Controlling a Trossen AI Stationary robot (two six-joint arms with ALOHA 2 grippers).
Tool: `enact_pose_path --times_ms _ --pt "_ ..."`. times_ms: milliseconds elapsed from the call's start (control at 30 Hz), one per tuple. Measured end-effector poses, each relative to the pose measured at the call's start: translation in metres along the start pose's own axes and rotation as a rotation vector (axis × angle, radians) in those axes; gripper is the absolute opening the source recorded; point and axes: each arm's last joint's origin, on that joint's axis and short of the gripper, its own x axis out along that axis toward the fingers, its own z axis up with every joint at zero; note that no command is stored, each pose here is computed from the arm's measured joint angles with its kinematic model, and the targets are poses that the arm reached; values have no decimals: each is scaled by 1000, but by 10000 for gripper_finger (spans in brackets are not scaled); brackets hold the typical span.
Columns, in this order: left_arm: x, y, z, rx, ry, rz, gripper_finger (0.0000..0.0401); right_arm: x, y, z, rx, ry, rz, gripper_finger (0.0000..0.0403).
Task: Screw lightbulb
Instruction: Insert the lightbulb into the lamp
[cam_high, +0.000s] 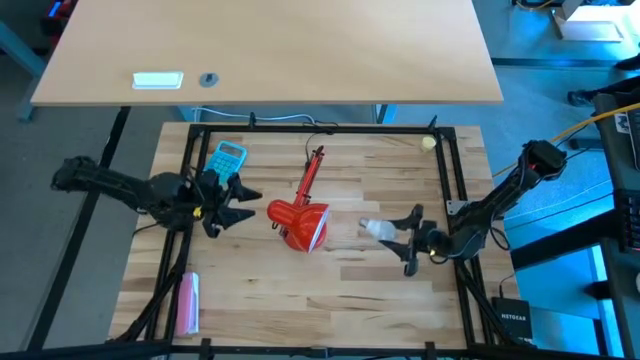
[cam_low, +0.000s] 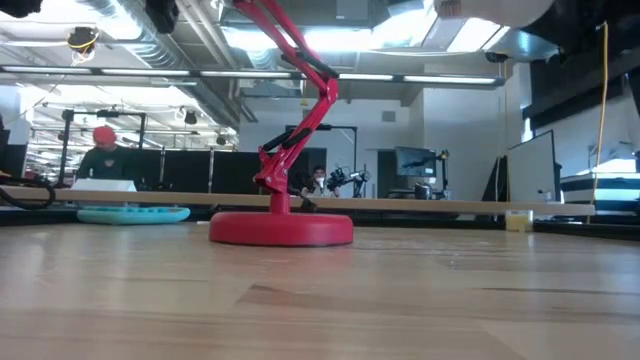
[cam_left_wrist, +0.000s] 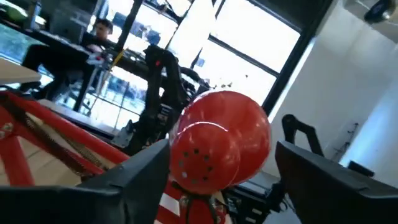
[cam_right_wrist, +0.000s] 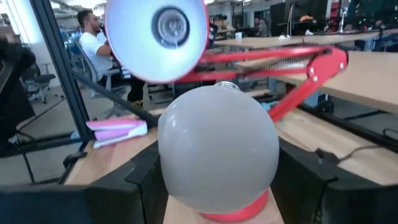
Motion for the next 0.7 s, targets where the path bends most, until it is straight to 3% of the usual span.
enact_pose_path --times_ms 233,400,700 --pt "17 0 31 64 182 83 317 7 13 23 -59 0 -10 225" --pt "39 -8 45 128 218 13 313 11 20 37 -91 14 -11 225" --pt "71 3 19 136 344 44 313 12 23 43 -101 3 1 225"
